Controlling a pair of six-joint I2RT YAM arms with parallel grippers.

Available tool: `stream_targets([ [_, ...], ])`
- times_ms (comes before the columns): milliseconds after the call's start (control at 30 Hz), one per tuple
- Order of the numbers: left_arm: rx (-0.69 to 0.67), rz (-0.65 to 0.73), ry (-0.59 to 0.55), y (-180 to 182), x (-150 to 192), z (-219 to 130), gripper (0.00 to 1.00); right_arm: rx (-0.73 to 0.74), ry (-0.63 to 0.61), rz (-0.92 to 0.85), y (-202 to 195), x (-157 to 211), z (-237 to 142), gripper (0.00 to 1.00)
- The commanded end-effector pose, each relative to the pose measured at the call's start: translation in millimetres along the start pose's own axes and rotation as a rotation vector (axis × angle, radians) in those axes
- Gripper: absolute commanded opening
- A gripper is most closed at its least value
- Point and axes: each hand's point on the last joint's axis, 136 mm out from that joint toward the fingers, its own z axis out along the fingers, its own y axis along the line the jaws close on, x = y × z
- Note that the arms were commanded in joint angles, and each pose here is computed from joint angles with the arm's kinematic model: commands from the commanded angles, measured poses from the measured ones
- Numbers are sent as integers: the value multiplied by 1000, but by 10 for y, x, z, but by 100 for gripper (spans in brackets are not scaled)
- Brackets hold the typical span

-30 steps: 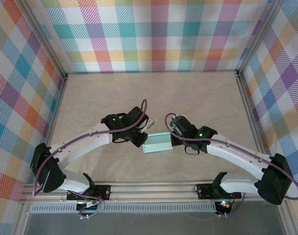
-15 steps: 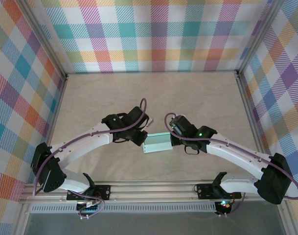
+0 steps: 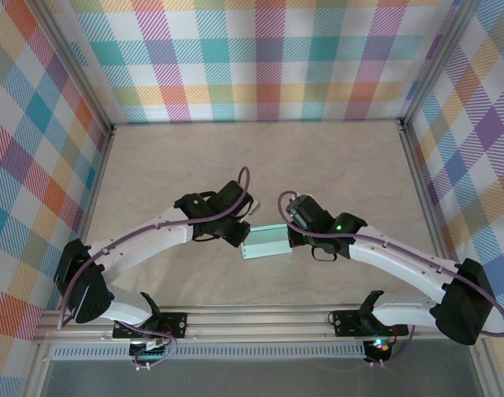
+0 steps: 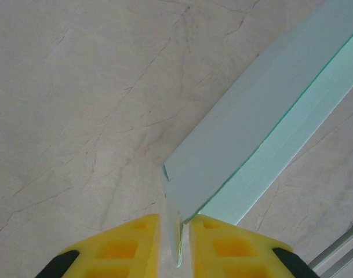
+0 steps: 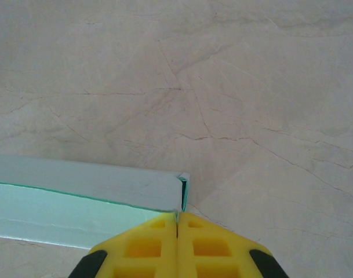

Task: Fold the paper box

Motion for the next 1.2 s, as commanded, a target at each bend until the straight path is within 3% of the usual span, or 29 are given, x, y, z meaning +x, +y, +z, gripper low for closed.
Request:
stream_targets([
  [0,13,14,15,-46,54,37,17,-13,17,9,35,22,-15,0],
  [267,18,-46,4,-50,45,70,0,-15,7,10,43,-9,-31,0],
  [500,-24,-242,22,20,91,106,0,-16,10,10,45,-4,-28,0],
  [733,50,-495,-34,-88,-51,67,0,-21,9,5,73,-6,-13,0],
  [1167,7,-713,-67,-1,-119,140,0,-32,15,2,135,14,18,0],
])
